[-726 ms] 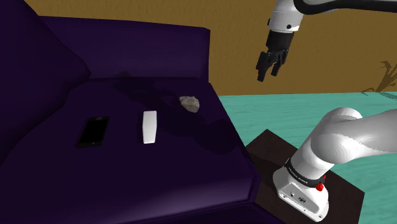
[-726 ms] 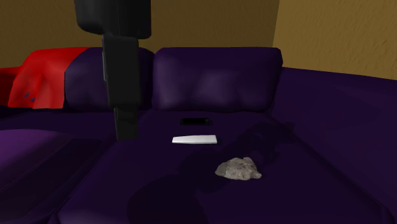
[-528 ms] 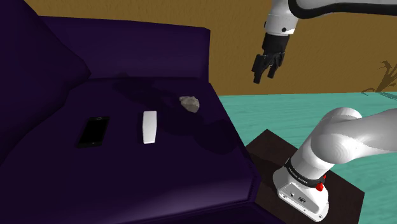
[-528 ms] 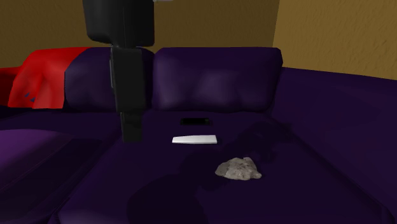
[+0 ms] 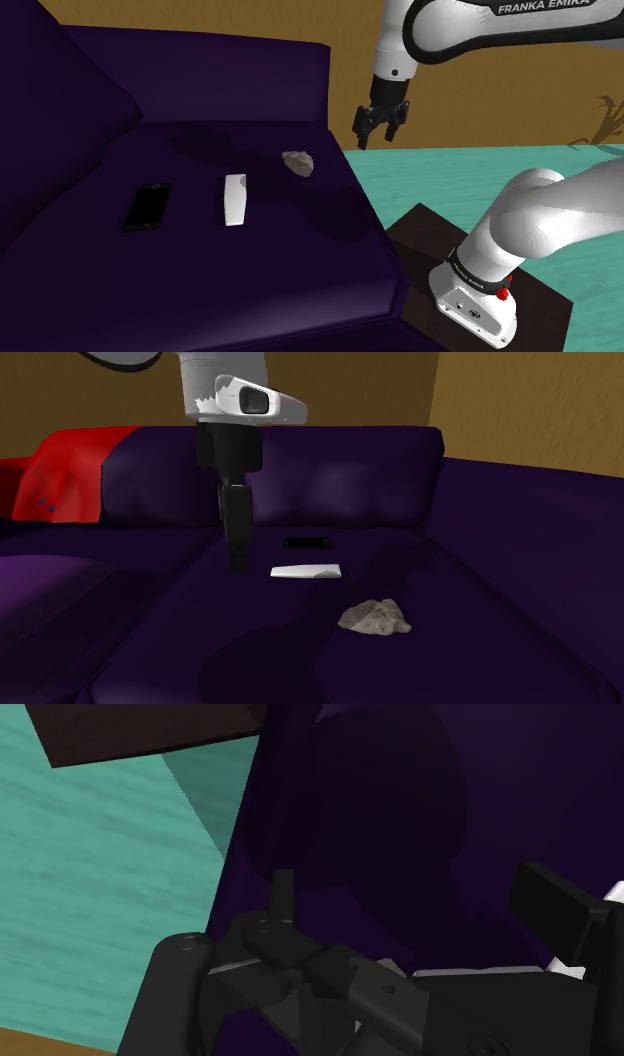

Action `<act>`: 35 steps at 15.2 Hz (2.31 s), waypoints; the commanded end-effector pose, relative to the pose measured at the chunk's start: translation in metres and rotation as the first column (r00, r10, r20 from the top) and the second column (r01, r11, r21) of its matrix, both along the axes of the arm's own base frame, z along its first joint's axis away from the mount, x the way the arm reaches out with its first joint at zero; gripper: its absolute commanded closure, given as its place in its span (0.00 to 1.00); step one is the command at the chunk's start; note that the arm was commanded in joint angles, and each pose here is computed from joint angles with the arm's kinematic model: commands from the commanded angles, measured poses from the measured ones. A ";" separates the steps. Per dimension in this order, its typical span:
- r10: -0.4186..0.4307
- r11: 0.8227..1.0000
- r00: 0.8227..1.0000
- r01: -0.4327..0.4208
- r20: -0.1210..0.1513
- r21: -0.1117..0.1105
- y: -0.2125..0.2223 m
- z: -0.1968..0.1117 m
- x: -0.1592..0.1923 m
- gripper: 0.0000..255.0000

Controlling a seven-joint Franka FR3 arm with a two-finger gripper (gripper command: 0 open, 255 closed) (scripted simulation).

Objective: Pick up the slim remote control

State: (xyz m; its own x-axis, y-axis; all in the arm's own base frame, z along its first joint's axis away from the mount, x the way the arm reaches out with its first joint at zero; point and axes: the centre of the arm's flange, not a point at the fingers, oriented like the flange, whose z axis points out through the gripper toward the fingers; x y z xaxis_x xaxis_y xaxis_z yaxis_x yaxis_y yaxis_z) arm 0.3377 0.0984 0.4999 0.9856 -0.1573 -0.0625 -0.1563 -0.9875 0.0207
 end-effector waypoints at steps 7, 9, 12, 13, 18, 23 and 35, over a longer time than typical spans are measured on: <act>-0.090 0.996 0.996 0.090 0.021 -0.001 0.077 -0.051 0.050 0.00; -0.112 0.994 0.993 0.112 0.026 -0.002 0.095 -0.064 0.063 0.00; -0.145 0.989 0.989 0.145 0.033 -0.002 0.121 -0.083 0.085 0.00; -0.155 0.988 0.987 0.156 0.036 -0.002 0.130 -0.090 0.092 0.00; -0.209 0.978 0.977 0.210 0.048 -0.002 0.172 -0.121 0.130 0.00; -0.263 0.965 0.963 0.263 0.061 -0.001 0.212 -0.152 0.171 0.00; -0.343 0.939 0.936 0.344 0.080 0.002 0.269 -0.221 0.239 0.00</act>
